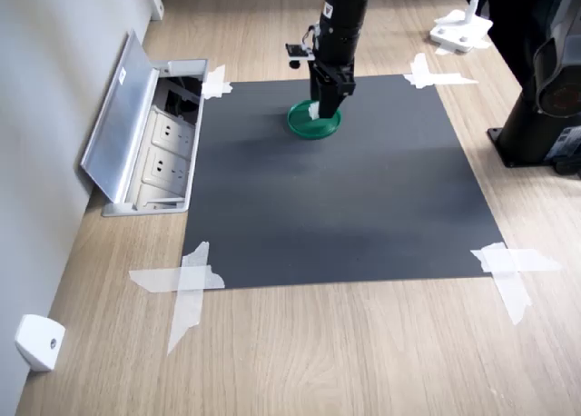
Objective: Grasp a white terminal and put it on the green lid.
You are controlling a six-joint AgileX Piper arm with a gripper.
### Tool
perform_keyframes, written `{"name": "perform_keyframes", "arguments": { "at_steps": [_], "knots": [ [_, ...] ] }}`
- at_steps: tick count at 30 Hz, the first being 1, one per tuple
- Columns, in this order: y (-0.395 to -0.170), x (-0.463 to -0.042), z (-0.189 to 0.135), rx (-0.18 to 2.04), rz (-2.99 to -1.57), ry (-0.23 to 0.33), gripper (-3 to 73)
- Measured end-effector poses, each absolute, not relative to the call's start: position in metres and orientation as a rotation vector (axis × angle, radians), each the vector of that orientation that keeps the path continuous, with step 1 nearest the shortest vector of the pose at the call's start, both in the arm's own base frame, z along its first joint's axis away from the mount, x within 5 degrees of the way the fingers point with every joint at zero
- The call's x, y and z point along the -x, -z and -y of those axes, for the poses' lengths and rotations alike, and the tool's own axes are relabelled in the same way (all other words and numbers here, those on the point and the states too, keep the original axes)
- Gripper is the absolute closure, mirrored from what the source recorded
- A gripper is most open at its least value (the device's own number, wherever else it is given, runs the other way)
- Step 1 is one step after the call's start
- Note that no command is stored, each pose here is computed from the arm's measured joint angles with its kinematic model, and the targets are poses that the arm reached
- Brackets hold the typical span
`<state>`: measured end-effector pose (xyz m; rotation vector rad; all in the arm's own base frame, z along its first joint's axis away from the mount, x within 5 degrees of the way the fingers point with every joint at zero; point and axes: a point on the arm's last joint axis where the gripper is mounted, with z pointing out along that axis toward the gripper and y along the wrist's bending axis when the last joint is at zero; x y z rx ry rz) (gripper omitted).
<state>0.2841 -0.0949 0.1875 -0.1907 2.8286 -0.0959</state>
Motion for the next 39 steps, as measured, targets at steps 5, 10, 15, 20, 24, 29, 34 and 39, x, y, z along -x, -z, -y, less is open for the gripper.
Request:
{"name": "perform_keyframes", "arguments": {
  "at_steps": [5,10,15,20,24,29,34,39],
  "knots": [
    [-0.203,-0.282,0.095,0.15,-2.768,0.134,22.5],
    [-0.245,-0.269,0.09,0.106,-2.613,0.202,36.3],
    [-0.291,-0.242,0.058,0.157,-2.403,0.236,55.6],
    [-0.318,-0.193,0.02,0.163,-2.204,0.166,68.5],
    [-0.316,-0.15,0.014,0.083,-2.043,0.158,69.9],
    [-0.298,-0.104,0.011,0.005,-1.821,0.148,70.0],
    [-0.269,-0.072,0.008,-0.043,-1.668,0.117,70.0],
    [-0.244,-0.054,0.006,-0.047,-1.588,0.116,70.0]
  ]
}}
